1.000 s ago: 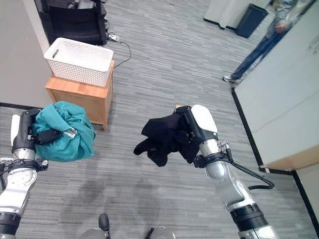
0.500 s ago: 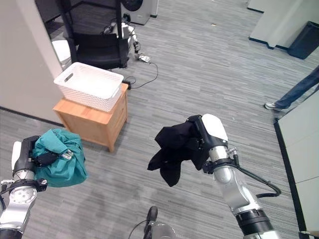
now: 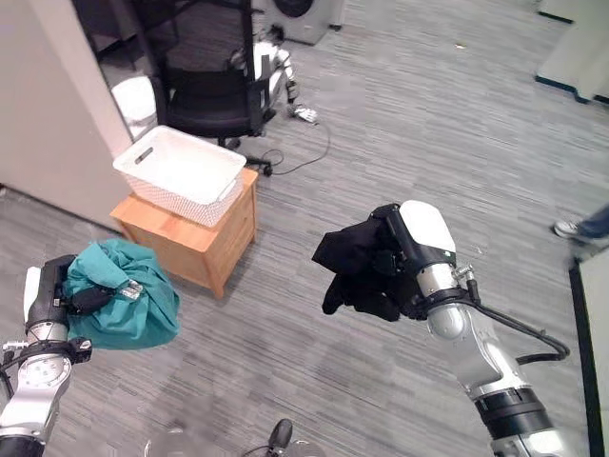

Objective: Pick up bed clothes into laundry basket.

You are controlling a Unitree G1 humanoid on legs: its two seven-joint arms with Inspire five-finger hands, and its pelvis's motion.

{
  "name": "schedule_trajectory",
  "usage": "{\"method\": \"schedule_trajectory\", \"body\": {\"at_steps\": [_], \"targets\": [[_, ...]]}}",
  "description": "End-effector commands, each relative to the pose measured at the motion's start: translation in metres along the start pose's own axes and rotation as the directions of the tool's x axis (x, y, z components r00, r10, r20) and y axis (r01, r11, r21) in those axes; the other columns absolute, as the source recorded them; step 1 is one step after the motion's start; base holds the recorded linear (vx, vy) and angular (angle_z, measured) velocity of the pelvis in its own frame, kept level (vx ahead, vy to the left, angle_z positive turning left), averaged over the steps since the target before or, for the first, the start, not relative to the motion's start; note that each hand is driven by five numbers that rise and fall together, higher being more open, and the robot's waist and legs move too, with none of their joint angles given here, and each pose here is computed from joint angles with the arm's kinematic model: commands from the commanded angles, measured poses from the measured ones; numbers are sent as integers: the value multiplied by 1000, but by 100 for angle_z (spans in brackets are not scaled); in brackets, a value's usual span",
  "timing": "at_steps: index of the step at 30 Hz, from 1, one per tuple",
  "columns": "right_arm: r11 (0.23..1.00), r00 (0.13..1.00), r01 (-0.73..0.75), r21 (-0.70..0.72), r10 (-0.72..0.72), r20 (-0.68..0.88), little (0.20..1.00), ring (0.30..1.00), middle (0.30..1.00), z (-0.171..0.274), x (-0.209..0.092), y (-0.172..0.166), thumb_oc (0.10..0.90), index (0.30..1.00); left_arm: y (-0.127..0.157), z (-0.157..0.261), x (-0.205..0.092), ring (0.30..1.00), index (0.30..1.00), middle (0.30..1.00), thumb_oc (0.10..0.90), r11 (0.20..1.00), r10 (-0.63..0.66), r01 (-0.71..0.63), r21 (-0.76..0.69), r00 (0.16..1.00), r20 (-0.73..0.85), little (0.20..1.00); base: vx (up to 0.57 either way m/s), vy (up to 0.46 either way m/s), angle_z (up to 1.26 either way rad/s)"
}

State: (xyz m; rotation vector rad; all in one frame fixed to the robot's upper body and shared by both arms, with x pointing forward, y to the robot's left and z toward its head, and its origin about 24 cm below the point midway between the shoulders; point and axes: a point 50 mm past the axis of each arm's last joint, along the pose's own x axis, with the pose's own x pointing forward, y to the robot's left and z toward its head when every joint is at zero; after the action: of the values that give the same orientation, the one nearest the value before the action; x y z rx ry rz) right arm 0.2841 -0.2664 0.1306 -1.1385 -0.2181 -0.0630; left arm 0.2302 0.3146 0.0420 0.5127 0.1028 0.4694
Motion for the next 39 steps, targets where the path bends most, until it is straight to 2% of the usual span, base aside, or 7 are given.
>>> {"method": "schedule_trajectory", "body": {"at_steps": [1,11,15,22,26,32,39], "targets": [[940,937,340,-34,-335,95,300,300,300,10,17,-84,400,300,44,75,23,300,300,300,400,990,139,-140,-23,927,348,300,182,24,21],[938,932,341,-64,-329,150,300,300,300,19,17,-83,400,300,32,81,20,300,300,300,400,997,78,-79,-13,927,368,300,182,102,10],[945,925,326,-28,-313,214,300,300,300,37,20,-72,400,300,32,87,22,300,300,300,400,998,59,-63,-3,919,389,300,223,178,6],[928,888,372,14,-360,288,300,300,300,56,19,-78,400,300,32,92,25,300,300,300,400,997,61,-74,17,916,397,300,168,84,26],[938,868,348,11,-326,374,300,300,300,76,24,-80,400,300,18,89,25,300,300,300,400,1000,16,-17,-1,924,381,300,248,-119,33],[937,842,348,-24,-301,447,300,300,300,104,44,-83,400,300,7,90,30,300,300,300,400,1000,-7,15,-19,927,374,300,275,-99,90],[947,854,317,-50,-262,449,300,300,300,114,65,-82,400,300,4,66,27,300,300,300,400,999,-18,31,-43,960,278,300,153,-39,53]]}}
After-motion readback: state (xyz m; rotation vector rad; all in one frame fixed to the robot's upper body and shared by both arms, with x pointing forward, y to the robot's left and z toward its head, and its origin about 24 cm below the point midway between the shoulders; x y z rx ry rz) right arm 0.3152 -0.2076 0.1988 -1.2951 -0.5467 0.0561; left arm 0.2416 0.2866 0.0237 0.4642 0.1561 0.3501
